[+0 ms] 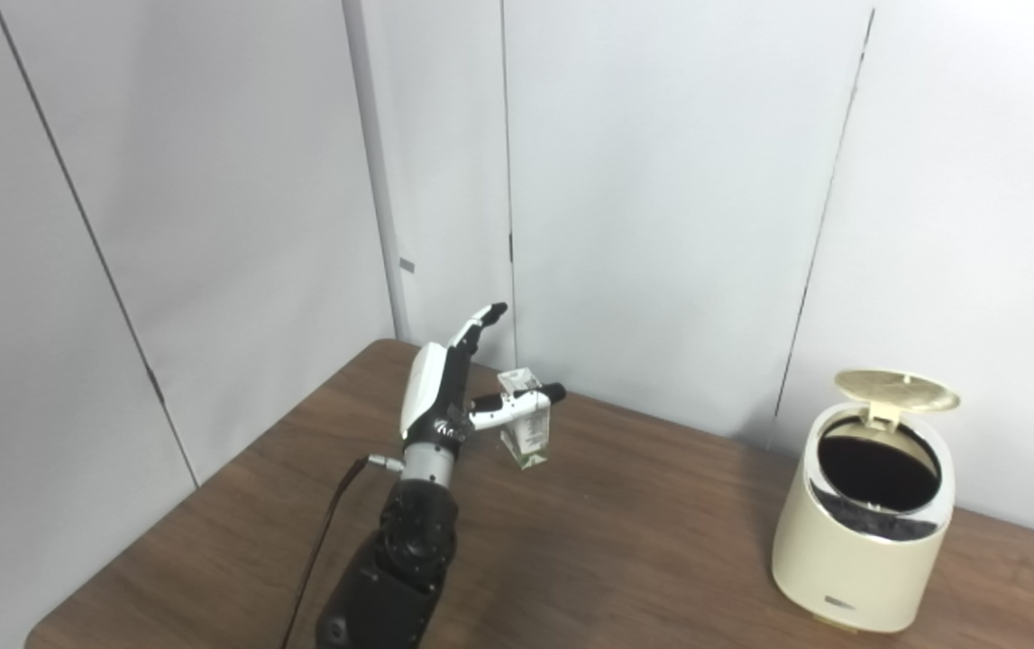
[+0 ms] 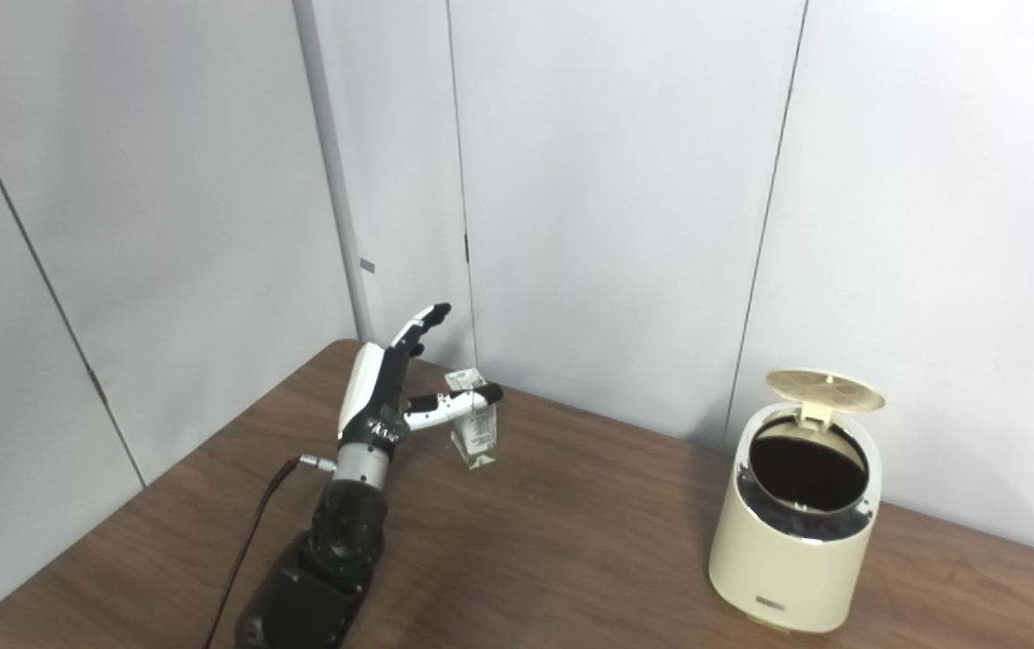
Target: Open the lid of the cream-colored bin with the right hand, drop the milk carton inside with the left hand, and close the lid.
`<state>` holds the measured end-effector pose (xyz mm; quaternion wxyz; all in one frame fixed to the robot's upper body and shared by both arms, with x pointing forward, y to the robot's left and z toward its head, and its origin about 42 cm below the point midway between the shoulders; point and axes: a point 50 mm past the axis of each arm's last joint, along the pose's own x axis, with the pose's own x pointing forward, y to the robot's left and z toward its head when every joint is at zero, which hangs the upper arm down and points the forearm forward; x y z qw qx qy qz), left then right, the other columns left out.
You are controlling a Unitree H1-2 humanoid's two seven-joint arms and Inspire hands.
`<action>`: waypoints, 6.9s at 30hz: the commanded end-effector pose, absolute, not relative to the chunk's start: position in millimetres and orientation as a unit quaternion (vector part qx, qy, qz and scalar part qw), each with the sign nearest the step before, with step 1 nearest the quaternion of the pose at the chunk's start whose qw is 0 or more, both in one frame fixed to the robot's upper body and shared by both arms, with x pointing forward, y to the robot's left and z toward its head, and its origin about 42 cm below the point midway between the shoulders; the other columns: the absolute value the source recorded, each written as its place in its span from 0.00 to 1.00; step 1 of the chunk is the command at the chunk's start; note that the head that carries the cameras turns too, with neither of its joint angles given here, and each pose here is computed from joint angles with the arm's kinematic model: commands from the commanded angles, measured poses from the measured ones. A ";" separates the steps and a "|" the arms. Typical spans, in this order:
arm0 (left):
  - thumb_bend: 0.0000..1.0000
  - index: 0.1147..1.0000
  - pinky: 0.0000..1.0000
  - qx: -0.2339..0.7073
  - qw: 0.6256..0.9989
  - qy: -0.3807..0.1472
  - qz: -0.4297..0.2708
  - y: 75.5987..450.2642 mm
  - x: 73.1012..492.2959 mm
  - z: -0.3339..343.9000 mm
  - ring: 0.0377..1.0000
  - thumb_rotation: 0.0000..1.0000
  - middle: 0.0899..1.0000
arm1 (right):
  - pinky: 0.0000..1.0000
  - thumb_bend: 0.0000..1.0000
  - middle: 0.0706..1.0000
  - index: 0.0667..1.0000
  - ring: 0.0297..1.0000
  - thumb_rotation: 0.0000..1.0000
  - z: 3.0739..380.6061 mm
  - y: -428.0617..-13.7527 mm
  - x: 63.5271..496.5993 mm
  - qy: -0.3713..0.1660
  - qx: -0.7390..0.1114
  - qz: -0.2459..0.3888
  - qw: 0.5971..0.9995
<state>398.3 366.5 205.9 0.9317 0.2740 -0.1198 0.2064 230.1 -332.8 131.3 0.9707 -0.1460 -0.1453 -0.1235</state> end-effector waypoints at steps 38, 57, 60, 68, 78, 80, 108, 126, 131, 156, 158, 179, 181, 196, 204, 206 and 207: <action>0.99 0.89 0.75 0.403 0.894 -0.023 0.192 376.6 432.9 224.5 0.86 0.28 0.86 | 0.70 0.18 0.78 0.75 0.78 0.53 130.3 -336.9 214.6 -0.139 -0.176 -0.132 0.966; 0.94 0.80 0.61 0.406 0.882 0.003 0.239 366.5 441.3 218.5 0.74 0.26 0.77 | 0.71 0.20 0.77 0.75 0.79 0.53 130.8 -339.0 208.7 -0.130 -0.171 -0.130 0.968; 0.95 0.79 0.57 0.390 0.887 0.005 0.246 364.2 442.2 215.3 0.71 0.28 0.76 | 0.72 0.19 0.77 0.75 0.79 0.51 131.2 -338.5 207.5 -0.128 -0.172 -0.129 0.968; 0.96 0.75 0.50 0.395 0.884 -0.002 0.248 359.8 445.5 208.4 0.64 0.32 0.71 | 0.72 0.19 0.76 0.74 0.78 0.48 131.5 -335.5 204.0 -0.124 -0.166 -0.132 0.969; 0.84 0.54 0.45 0.339 0.883 -0.061 0.320 346.7 452.0 201.8 0.53 0.08 0.54 | 0.72 0.20 0.76 0.74 0.79 0.46 136.5 -332.9 196.2 -0.117 -0.167 -0.134 0.970; 0.59 0.47 0.40 0.335 0.878 -0.075 0.333 345.1 455.0 202.3 0.47 0.02 0.45 | 0.73 0.19 0.76 0.74 0.79 0.44 137.7 -332.7 195.7 -0.116 -0.168 -0.133 0.970; 0.51 0.44 0.32 0.245 0.905 -0.203 0.281 322.8 413.2 233.6 0.38 0.00 0.41 | 0.68 0.19 0.75 0.73 0.75 0.46 124.1 -302.4 225.7 -0.122 -0.176 -0.121 0.969; 0.50 0.43 0.32 0.126 0.893 -0.407 0.145 224.7 359.3 259.3 0.39 0.00 0.44 | 0.63 0.09 0.75 0.73 0.74 0.58 107.7 -245.0 293.6 -0.123 -0.212 -0.118 0.962; 0.50 0.44 0.35 0.112 0.877 -0.449 0.126 203.1 361.2 266.0 0.41 0.00 0.42 | 0.62 0.08 0.74 0.72 0.74 0.34 104.1 -237.7 303.4 -0.129 -0.211 -0.120 0.961; 0.50 0.42 0.37 0.114 0.889 -0.435 0.088 124.6 420.9 238.8 0.43 0.00 0.42 | 0.48 0.14 0.72 0.73 0.64 0.21 101.2 -225.4 305.8 -0.102 -0.200 -0.124 0.967; 0.50 0.42 0.40 0.119 0.894 -0.423 0.091 124.2 431.4 234.9 0.44 0.00 0.42 | 0.48 0.15 0.72 0.73 0.64 0.19 100.5 -222.8 304.0 -0.103 -0.194 -0.125 0.968; 0.50 0.42 0.41 0.124 0.914 -0.371 0.110 115.9 464.0 223.3 0.44 0.00 0.41 | 0.50 0.16 0.69 0.72 0.66 0.03 103.0 -213.1 292.6 -0.109 -0.190 -0.121 0.968; 0.50 0.42 0.41 0.124 0.914 -0.369 0.109 116.4 464.8 223.2 0.44 0.00 0.42 | 0.48 0.16 0.68 0.72 0.64 0.02 103.2 -213.0 291.7 -0.109 -0.186 -0.121 0.969; 0.50 0.42 0.41 0.147 0.928 -0.336 0.074 116.4 465.6 205.1 0.44 0.00 0.42 | 0.45 0.16 0.66 0.73 0.61 0.18 107.3 -210.1 288.7 -0.116 -0.188 -0.117 0.968; 0.50 0.42 0.41 0.166 0.920 -0.349 0.068 114.9 462.6 202.5 0.44 0.00 0.42 | 0.57 0.18 0.73 0.72 0.71 0.20 107.6 -207.5 287.6 -0.118 -0.193 -0.115 0.967; 0.50 0.41 0.40 0.168 0.919 -0.351 0.067 114.3 461.9 202.0 0.44 0.00 0.42 | 0.62 0.18 0.76 0.70 0.74 0.19 107.6 -206.9 287.4 -0.119 -0.195 -0.116 0.967; 0.50 0.41 0.40 0.169 0.918 -0.351 0.066 114.2 461.6 201.4 0.44 0.00 0.42 | 0.62 0.18 0.76 0.70 0.75 0.19 107.5 -206.7 287.1 -0.118 -0.196 -0.116 0.967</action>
